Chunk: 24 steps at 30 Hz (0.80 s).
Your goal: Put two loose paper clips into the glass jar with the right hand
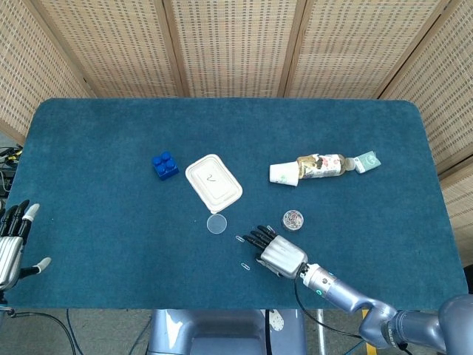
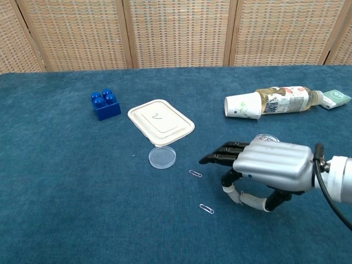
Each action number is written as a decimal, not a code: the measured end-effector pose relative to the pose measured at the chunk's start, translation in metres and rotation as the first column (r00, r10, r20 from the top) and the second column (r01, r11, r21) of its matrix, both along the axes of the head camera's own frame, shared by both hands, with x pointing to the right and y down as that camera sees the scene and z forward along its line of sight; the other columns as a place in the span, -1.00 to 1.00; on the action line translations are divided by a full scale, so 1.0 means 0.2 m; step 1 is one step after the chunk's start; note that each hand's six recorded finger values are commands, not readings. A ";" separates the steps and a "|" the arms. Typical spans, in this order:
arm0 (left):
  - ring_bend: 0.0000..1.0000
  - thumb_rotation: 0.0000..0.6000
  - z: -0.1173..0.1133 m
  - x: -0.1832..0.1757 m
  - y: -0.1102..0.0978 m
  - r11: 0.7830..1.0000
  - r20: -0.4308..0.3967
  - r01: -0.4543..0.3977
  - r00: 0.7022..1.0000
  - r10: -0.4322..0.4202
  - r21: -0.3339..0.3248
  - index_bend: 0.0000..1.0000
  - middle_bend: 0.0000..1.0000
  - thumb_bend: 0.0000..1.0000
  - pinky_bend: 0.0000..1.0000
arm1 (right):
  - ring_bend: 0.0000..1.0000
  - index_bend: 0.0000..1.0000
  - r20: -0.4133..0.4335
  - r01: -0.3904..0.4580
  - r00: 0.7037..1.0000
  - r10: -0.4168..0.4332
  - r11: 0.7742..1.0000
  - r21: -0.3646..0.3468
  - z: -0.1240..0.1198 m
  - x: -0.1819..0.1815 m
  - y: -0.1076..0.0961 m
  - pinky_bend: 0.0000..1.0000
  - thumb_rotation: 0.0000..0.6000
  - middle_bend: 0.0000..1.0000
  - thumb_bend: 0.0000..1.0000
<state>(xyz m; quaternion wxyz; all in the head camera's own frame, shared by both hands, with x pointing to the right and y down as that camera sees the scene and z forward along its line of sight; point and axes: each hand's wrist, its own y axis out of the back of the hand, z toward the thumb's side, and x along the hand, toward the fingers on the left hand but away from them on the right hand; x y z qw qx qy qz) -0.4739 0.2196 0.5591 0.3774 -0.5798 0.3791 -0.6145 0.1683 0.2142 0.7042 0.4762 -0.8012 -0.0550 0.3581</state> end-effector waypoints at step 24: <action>-1.00 1.00 0.00 0.00 0.00 1.000 0.000 0.001 1.000 -0.001 -0.001 -1.00 -1.00 -1.00 -1.00 | -1.00 0.42 -0.031 -0.254 0.965 0.260 0.960 0.118 -0.09 0.24 -0.48 -1.00 1.00 -0.93 0.08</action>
